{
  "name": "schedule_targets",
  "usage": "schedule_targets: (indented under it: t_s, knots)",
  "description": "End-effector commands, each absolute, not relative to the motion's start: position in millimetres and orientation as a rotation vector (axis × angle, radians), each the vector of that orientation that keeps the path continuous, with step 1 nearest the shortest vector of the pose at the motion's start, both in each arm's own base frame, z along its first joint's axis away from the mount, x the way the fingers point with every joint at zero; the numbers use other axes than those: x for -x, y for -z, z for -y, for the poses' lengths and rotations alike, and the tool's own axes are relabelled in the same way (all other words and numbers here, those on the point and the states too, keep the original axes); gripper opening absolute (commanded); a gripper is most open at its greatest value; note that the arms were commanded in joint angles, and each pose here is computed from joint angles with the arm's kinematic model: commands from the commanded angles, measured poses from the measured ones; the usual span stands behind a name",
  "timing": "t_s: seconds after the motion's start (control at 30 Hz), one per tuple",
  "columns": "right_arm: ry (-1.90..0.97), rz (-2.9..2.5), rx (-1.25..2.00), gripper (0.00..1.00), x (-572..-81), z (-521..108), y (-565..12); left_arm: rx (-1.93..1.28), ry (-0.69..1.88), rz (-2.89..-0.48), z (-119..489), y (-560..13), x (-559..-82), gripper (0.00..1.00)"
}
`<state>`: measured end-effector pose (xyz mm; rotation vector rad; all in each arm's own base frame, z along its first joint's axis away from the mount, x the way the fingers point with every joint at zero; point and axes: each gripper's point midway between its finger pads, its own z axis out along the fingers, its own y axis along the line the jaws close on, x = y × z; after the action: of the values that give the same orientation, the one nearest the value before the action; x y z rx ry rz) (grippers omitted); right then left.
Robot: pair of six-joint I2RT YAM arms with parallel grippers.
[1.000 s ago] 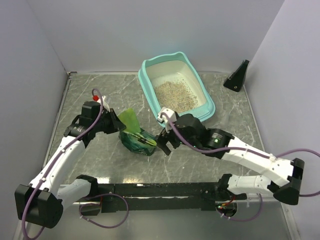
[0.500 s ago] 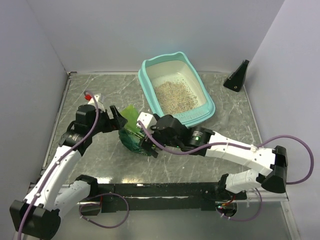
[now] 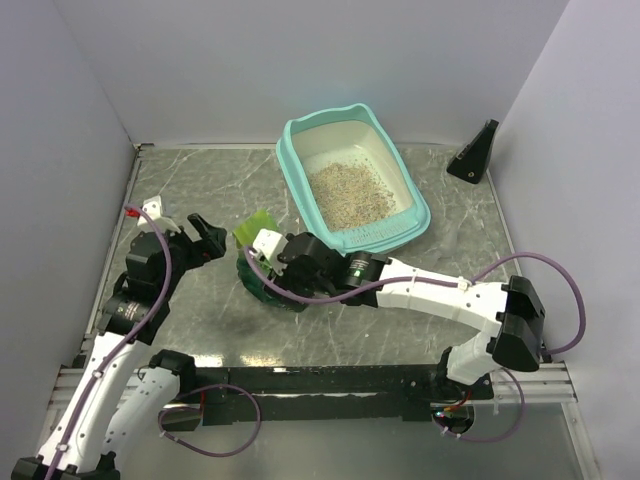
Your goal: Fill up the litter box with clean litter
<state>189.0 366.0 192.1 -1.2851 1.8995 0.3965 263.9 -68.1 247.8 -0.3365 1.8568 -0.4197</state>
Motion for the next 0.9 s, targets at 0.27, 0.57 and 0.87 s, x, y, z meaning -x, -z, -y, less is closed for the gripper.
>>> schedule_targets:
  t_s: [0.27, 0.57, 0.87]
  knots:
    - [-0.244, -1.893, 1.112, 0.0, -214, -361, -214, 0.372, 0.4, -1.852, 63, -245, -268, 0.99]
    - [-0.217, -1.873, 0.895, 0.0, -209, -309, -254, 0.372, 0.398, -1.861, 64, -242, -268, 0.99]
    - [-0.23, -2.057, 0.728, 0.0, -178, -241, -221, 0.375, 0.398, -1.867, 64, -241, -270, 0.99]
